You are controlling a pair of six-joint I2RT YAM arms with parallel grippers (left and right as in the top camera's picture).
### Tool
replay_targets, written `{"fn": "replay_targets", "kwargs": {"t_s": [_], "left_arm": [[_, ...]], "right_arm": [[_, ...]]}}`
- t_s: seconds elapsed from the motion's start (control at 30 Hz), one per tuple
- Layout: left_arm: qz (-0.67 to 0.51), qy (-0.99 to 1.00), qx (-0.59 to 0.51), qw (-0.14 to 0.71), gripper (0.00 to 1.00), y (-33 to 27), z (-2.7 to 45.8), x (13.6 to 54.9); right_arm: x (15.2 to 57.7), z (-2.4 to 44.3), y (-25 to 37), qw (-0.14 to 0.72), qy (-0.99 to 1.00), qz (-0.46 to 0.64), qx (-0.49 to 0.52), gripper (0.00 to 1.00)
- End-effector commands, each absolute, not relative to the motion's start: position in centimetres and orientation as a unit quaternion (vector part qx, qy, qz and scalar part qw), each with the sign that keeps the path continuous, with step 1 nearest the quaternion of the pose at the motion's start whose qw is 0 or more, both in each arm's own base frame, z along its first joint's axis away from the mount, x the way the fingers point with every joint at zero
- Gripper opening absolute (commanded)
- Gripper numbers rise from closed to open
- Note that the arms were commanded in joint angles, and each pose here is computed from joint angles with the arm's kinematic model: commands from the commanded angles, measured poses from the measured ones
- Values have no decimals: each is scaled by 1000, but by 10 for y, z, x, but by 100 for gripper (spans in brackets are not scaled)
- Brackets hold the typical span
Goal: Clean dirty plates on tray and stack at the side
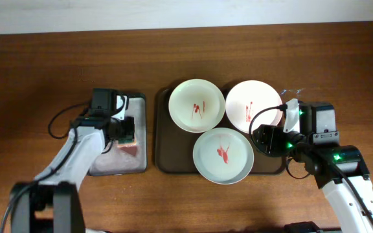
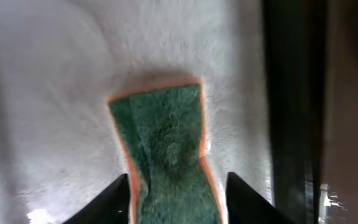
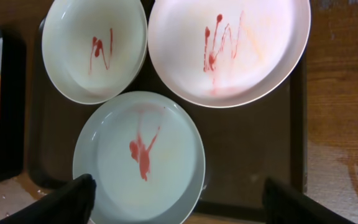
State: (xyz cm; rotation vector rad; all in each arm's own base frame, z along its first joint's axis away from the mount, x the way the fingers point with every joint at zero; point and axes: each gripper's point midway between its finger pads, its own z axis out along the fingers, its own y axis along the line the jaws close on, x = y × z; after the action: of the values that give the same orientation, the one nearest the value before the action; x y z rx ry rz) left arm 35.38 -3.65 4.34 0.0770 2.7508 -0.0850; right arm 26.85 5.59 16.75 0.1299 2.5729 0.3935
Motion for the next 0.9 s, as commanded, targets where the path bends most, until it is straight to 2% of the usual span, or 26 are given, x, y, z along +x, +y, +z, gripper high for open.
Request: {"fn": "replay_targets", "kwargs": {"t_s": [0.0,0.07,0.1,0.2,0.23,0.37,0.57,0.63,0.8,0.87], "left_arm": [[-33,983,25,181,41,-37,28,359],[-33,983,25,179,33,-37,23,361],[-33,983,25,178,33,-37,20,362],[-33,985,24,168,4,-37,12,360],[-33,986,24,164,0,-37,10,359],[-68,986,30,152,0,-49,11,354],[-78,981,34,175,0,-53,79,354],[-77,983,37,165,0,-55,77,349],[-78,989,29,120,0,-60,35,334],[-77,991,28,103,0,-60,23,329]], "right_arm": [[272,177,56,275,948,151,51,84],[272,177,56,275,948,151,51,83],[272,177,56,275,948,151,51,83],[272,177,56,275,948,151,51,82],[272,177,56,275,948,151,51,82],[269,173,56,264,951,149,52,82],[260,132,56,172,975,134,40,80],[261,120,56,146,979,133,43,79],[262,84,57,81,987,127,49,72],[260,74,62,56,988,139,39,65]]}}
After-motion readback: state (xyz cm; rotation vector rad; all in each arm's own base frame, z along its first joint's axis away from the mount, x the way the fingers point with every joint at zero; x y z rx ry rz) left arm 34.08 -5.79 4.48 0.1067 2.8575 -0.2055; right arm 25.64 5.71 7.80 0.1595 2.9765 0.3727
